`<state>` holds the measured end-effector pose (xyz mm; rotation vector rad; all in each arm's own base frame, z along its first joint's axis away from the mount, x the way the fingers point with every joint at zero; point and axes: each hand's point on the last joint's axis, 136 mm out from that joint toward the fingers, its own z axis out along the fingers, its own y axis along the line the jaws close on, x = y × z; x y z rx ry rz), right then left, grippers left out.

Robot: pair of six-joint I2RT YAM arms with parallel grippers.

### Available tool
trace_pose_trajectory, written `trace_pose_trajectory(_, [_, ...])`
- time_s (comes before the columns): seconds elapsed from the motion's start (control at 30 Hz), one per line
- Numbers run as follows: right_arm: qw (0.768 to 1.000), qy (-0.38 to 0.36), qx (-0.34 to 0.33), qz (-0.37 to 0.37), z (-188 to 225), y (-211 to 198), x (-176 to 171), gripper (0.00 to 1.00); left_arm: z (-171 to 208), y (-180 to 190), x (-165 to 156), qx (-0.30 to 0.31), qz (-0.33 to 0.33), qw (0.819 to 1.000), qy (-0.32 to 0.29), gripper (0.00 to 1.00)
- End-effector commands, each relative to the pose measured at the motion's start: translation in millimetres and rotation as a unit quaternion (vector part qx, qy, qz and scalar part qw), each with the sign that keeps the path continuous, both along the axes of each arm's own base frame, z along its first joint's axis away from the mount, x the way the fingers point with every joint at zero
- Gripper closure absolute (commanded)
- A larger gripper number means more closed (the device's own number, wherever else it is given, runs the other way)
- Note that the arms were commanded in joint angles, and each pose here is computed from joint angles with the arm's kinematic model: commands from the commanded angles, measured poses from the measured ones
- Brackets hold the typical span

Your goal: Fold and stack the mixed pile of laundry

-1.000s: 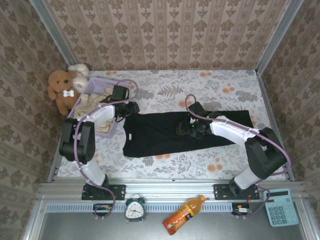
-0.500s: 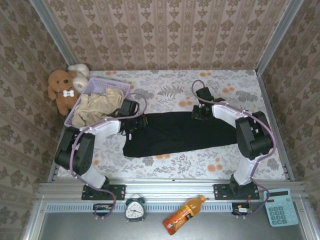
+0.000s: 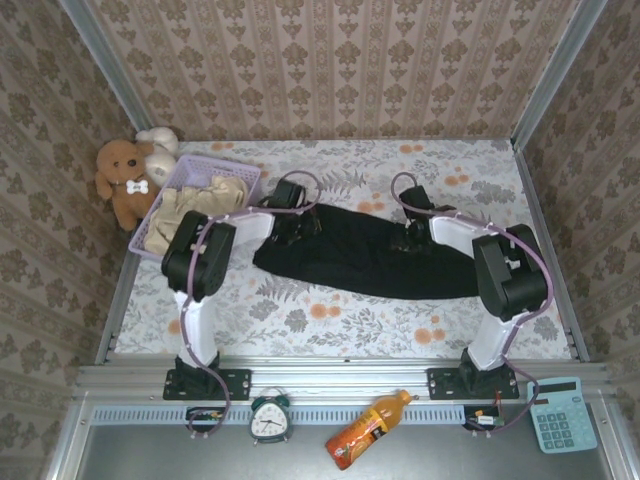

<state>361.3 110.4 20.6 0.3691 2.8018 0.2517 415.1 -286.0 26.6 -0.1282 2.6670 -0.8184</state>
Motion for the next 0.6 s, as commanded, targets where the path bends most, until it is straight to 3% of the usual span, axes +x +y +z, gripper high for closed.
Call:
trace_pose_trajectory(0.0, [0.997,0.044,0.062,0.017,-6,39,-39,0.61,-20,-2,21,0.036,-0.02,0.999,0.016,1.0])
trace_pose_trajectory(0.13, [0.996,0.066,0.055,0.023,-10,56,-58,0.57,-11,1,54,0.06,-0.021,0.998,-0.006,0.98])
trace_pose_trajectory(0.17, [0.996,0.064,0.066,0.02,-5,59,-59,0.51,-8,4,62,0.065,-0.019,0.998,-0.013,0.97])
trace_pose_trajectory(0.23, [0.996,0.046,0.075,0.018,9,60,-56,0.48,-3,24,83,0.073,-0.001,0.997,-0.021,0.92])
trace_pose_trajectory(0.4, [1.0,-0.009,-0.007,0.006,54,15,-37,0.4,21,51,119,0.1,0.007,0.994,-0.046,0.84])
trace_pose_trajectory(0.57, [1.0,-0.015,0.003,-0.014,49,-9,-26,0.44,75,36,113,0.068,-0.019,0.994,-0.082,0.78])
